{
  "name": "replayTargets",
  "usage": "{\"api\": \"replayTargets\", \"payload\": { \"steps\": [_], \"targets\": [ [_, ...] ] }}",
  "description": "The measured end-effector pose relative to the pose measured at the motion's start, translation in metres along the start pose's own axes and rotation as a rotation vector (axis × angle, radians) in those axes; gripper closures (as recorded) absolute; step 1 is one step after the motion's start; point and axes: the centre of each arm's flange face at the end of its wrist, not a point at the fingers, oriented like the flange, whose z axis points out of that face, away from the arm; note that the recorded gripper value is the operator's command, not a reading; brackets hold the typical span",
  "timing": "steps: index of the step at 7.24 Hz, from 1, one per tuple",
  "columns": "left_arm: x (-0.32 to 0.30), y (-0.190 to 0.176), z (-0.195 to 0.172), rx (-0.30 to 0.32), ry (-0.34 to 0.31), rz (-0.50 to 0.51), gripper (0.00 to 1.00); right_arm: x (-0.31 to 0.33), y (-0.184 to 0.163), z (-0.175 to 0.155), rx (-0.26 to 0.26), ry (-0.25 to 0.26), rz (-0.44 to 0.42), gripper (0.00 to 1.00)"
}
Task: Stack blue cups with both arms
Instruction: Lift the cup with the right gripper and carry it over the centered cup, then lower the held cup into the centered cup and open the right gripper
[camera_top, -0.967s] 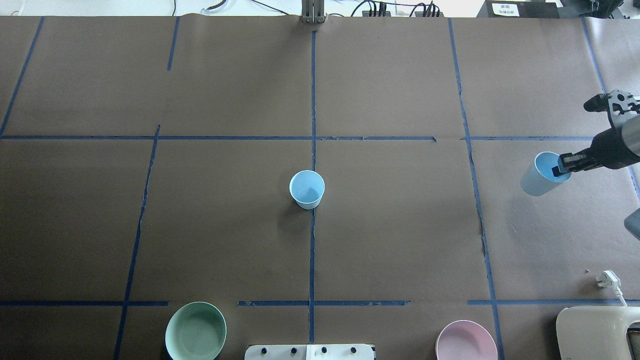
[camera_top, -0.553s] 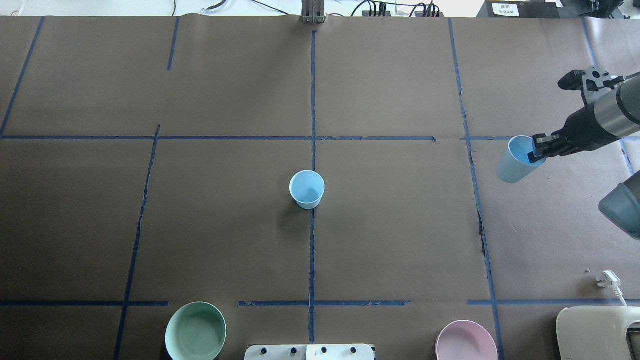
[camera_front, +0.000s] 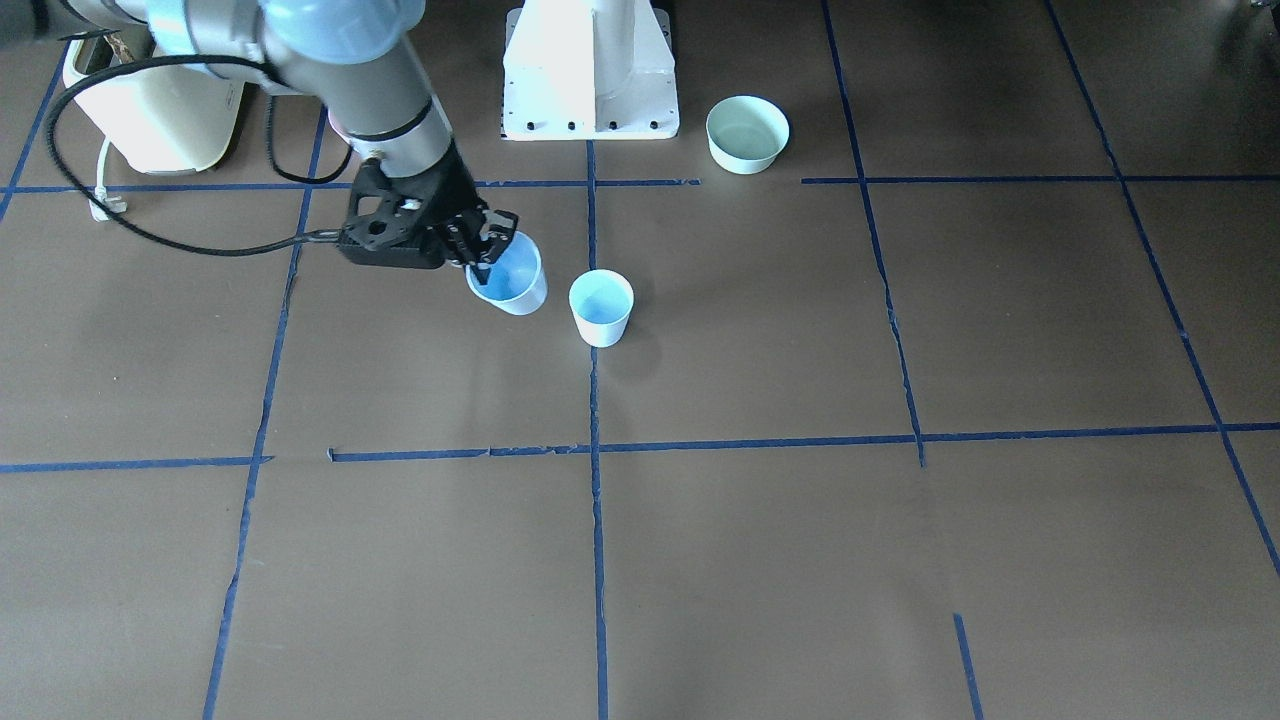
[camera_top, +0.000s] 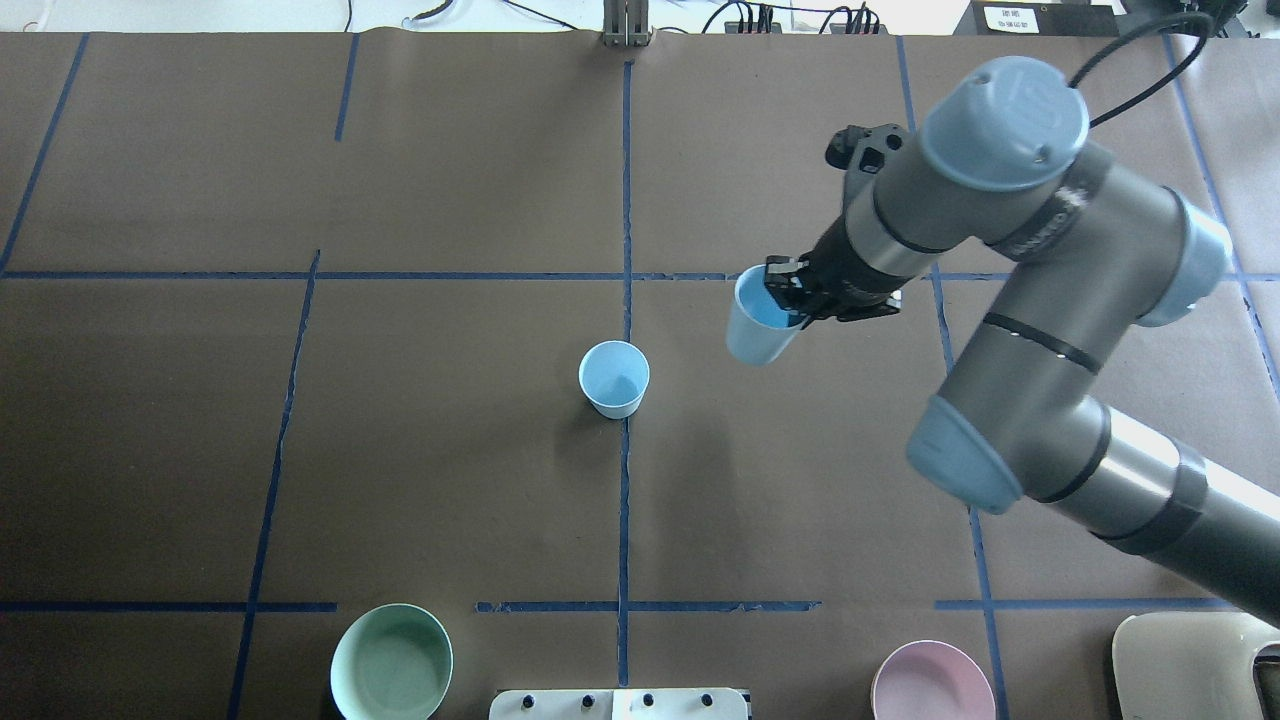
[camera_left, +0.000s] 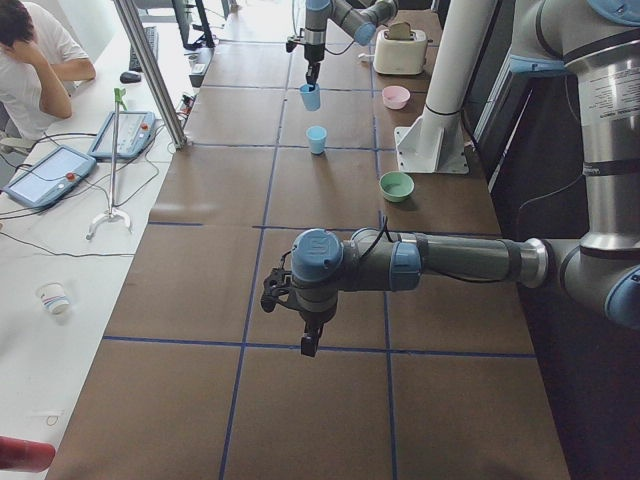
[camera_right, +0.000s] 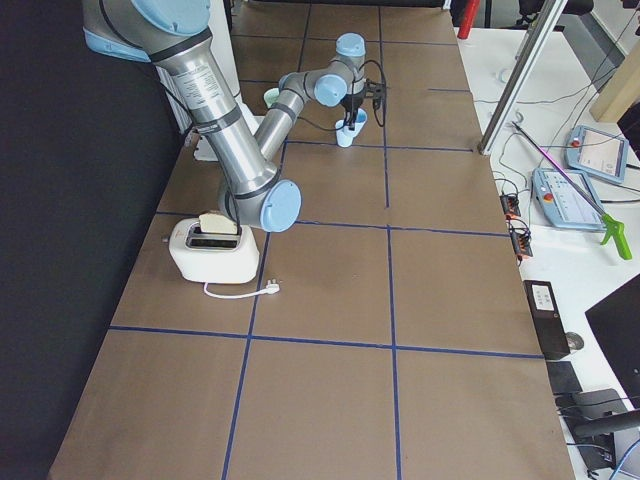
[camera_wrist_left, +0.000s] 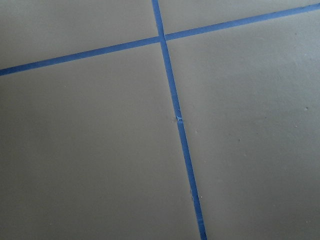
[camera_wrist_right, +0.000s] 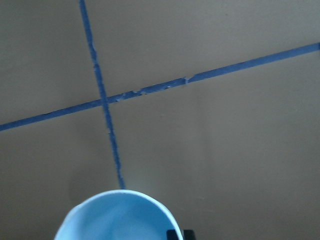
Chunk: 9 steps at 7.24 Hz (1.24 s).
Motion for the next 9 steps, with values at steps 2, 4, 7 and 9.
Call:
{"api": "replayTargets", "payload": {
  "steps": [2, 4, 7, 9],
  "targets": [
    [0.000, 0.000, 0.000, -0.001, 0.002, -0.003, 0.00, -0.049, 0.039, 0.015, 0.095, 0.023, 0.051, 1.00],
    [-0.001, 0.000, 0.001, -0.003, 0.004, -0.005, 0.00, -0.057, 0.067, 0.037, 0.151, 0.049, 0.042, 1.00],
    [-0.001, 0.000, 0.001, -0.003, 0.005, -0.005, 0.00, -0.055, 0.077, 0.048, 0.158, 0.065, 0.025, 0.00],
    [-0.001, 0.000, 0.002, -0.005, 0.005, -0.006, 0.00, -0.053, 0.078, 0.051, 0.147, 0.071, -0.037, 0.00]
  ]
}}
